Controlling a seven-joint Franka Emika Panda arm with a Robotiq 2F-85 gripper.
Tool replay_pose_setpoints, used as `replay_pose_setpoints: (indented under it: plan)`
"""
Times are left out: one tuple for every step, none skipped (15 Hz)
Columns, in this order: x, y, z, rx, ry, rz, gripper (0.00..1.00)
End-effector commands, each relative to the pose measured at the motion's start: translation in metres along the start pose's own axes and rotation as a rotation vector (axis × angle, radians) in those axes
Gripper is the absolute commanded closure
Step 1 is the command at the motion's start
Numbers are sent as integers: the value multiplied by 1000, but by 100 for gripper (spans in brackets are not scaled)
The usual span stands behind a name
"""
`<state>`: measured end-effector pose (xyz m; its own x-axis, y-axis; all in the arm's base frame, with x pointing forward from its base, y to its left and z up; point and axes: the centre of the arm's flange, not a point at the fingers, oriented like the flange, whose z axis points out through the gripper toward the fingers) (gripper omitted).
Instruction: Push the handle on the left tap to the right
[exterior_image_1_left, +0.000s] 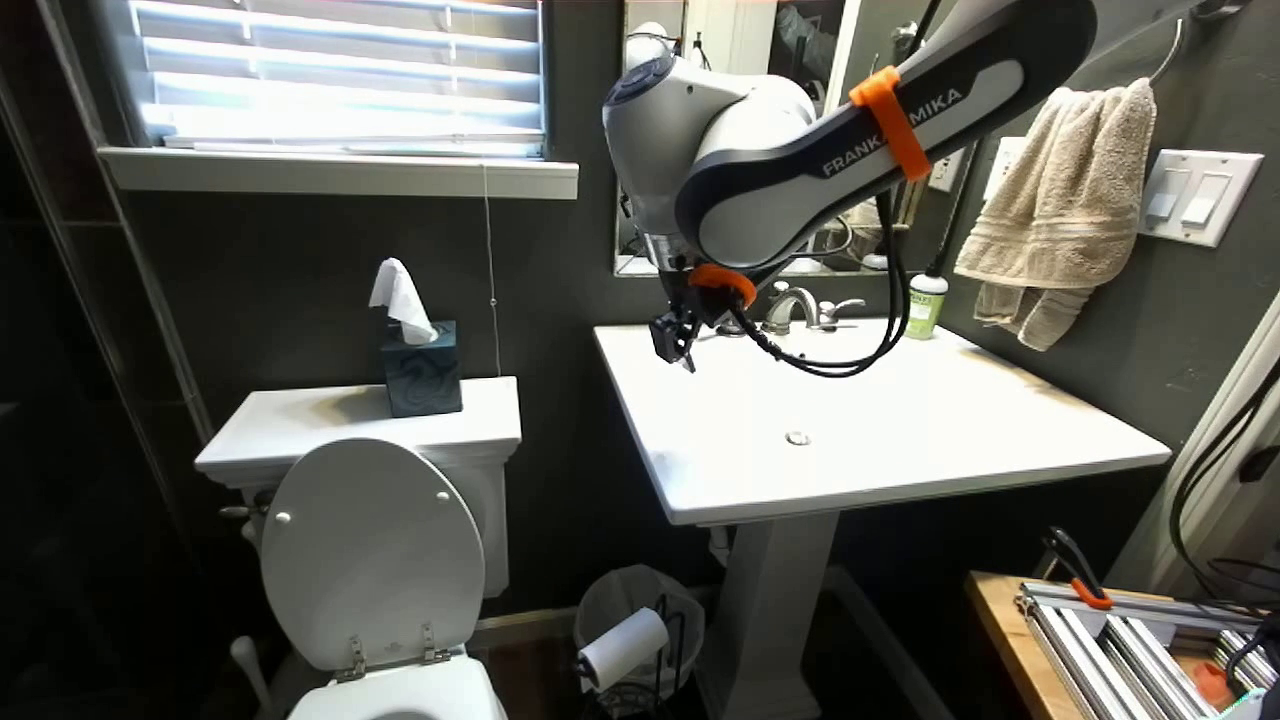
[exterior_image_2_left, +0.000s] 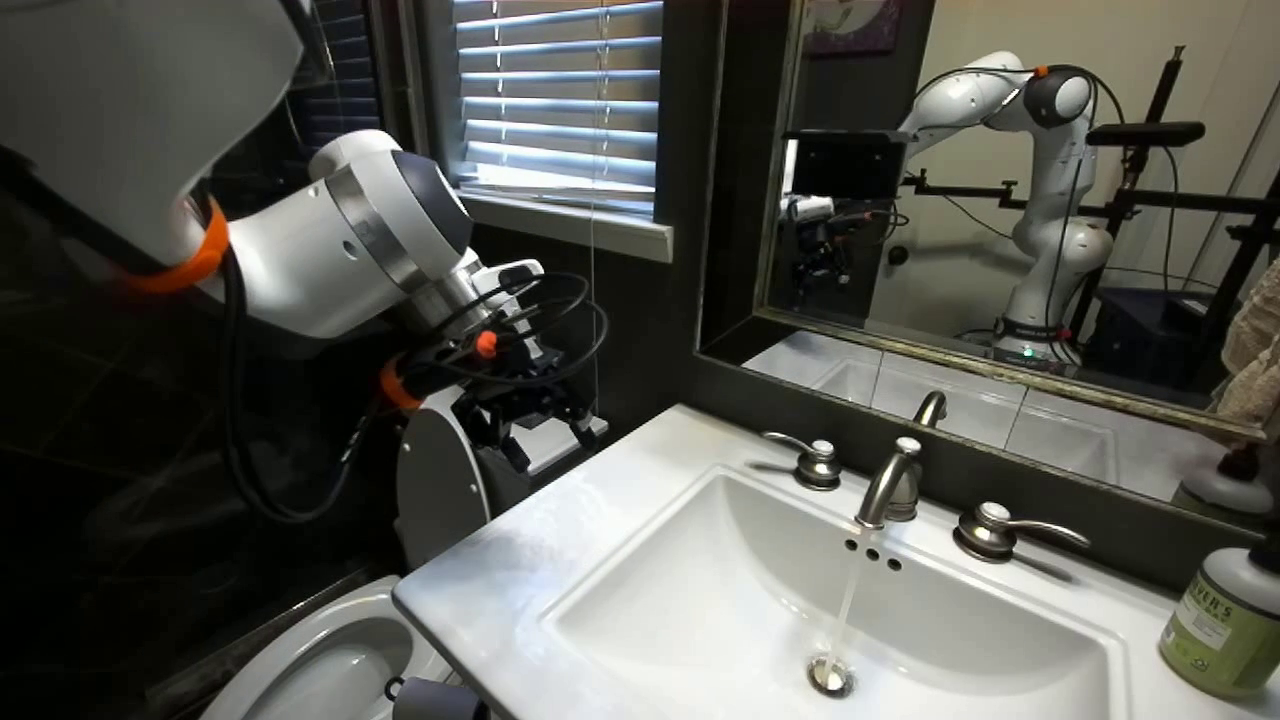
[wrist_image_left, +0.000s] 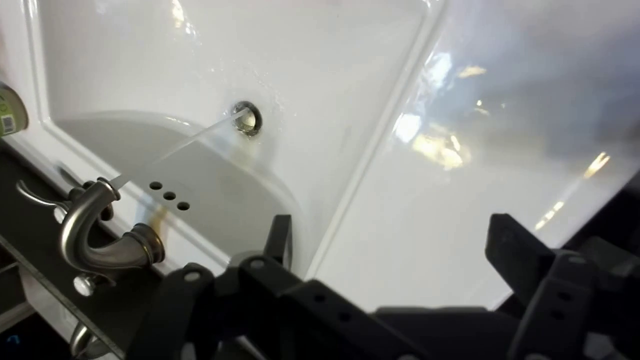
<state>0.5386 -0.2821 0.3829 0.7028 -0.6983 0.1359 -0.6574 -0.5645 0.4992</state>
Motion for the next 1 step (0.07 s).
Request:
replay_pose_setpoints:
  plan:
    - [0,0,0,0,0,-2,0]
